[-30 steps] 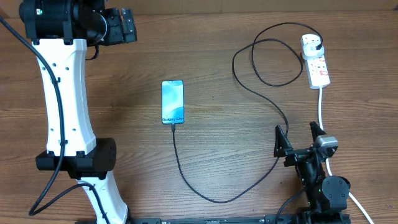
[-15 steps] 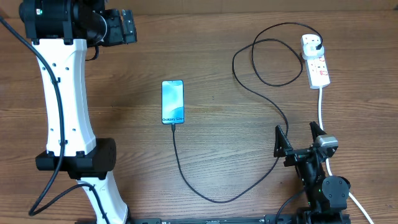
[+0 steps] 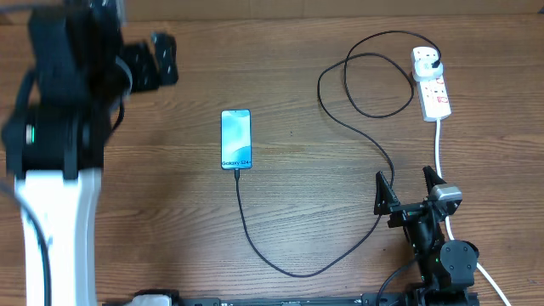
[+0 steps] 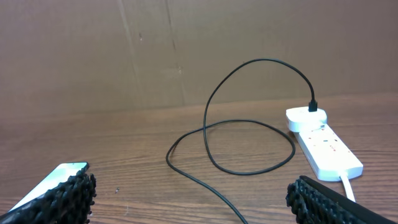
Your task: Plug charger to phone and switch on socket
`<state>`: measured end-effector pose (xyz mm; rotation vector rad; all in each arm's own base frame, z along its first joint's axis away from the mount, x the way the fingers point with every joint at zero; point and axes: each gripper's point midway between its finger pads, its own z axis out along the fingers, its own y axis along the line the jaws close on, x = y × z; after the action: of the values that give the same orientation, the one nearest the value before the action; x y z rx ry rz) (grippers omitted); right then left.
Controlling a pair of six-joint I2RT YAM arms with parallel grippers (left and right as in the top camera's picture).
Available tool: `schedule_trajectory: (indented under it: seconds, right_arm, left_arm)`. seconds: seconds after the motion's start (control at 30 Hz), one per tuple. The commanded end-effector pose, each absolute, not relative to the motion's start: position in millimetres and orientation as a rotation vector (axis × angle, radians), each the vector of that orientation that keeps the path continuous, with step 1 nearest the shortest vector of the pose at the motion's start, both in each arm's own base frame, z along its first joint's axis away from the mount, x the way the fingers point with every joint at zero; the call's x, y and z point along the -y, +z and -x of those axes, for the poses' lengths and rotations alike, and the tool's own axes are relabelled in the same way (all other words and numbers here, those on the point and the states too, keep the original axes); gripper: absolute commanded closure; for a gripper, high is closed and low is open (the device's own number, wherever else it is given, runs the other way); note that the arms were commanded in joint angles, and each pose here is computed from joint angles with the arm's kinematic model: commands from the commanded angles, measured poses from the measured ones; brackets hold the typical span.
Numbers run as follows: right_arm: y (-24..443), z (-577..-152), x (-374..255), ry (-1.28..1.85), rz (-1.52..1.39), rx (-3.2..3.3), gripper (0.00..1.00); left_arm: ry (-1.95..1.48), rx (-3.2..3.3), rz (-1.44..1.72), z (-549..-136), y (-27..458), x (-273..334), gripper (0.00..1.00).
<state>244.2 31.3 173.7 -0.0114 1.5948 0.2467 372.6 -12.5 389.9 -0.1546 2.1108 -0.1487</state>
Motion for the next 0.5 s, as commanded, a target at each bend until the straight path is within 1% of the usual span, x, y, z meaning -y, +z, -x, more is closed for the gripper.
schedule_trajectory:
  seconds: [0.0,0.3,0.47]
  right_arm:
    - [172,-244,-33,0.255,0.017,-1.591,0.0]
    - [172,-244,-33,0.255,0.017,-1.591,0.0]
    - [172,-244,-33,0.255,0.017,-1.591,0.0]
  left_arm:
    - [-0.117,-2.088,0.16,-350,372,1,0.0]
    - [-0.112,-1.892,0.161,-305,337,-5,0.0]
    - [-0.114,-1.801,0.151,-287,319,-5,0.0]
